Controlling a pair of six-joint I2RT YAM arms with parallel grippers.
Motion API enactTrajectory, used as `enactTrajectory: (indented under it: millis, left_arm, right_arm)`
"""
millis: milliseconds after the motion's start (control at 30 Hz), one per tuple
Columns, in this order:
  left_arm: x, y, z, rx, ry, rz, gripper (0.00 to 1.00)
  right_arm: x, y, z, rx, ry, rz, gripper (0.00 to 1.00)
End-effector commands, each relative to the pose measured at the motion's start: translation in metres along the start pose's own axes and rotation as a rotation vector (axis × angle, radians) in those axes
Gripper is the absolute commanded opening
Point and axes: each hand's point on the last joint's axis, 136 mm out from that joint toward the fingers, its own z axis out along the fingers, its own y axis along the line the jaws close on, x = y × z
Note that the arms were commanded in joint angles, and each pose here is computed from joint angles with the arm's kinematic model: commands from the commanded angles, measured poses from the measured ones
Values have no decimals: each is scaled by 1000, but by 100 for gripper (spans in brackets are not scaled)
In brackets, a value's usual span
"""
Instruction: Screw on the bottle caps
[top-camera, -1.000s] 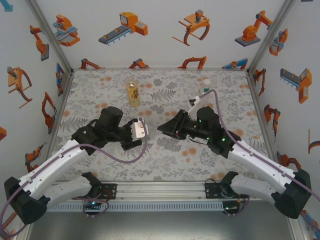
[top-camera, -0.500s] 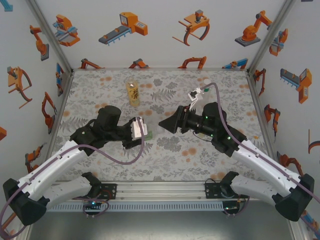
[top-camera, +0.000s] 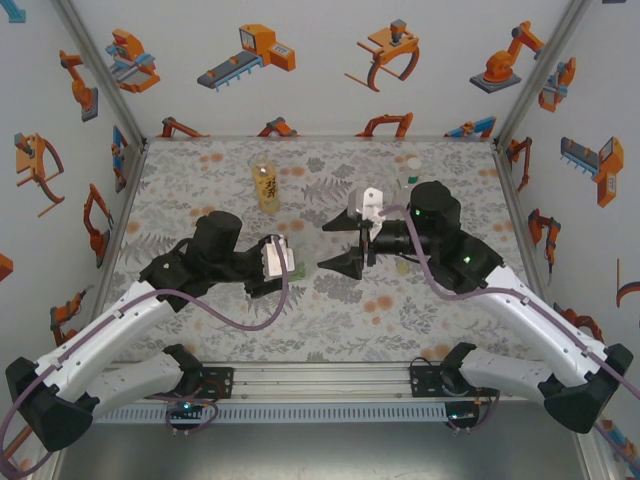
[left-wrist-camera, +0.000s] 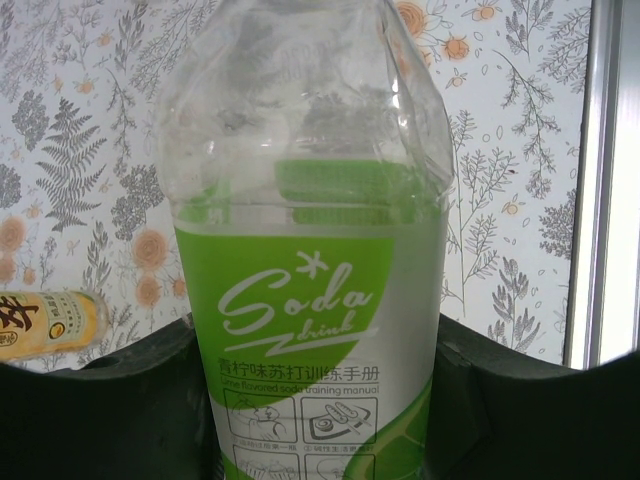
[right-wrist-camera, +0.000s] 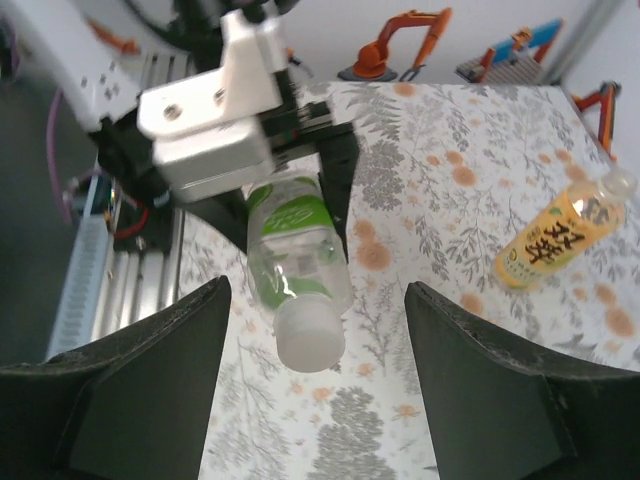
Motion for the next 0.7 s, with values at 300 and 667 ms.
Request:
enactTrajectory:
  millis: [300, 667]
  left_arm:
    - [-11, -7, -7, 28, -53, 39, 0]
    - [-12, -7, -9, 27, -54, 44, 0]
  right_arm:
    - [30, 25, 6, -153, 20, -261, 58]
    - [35, 30, 6, -163, 16, -244, 44]
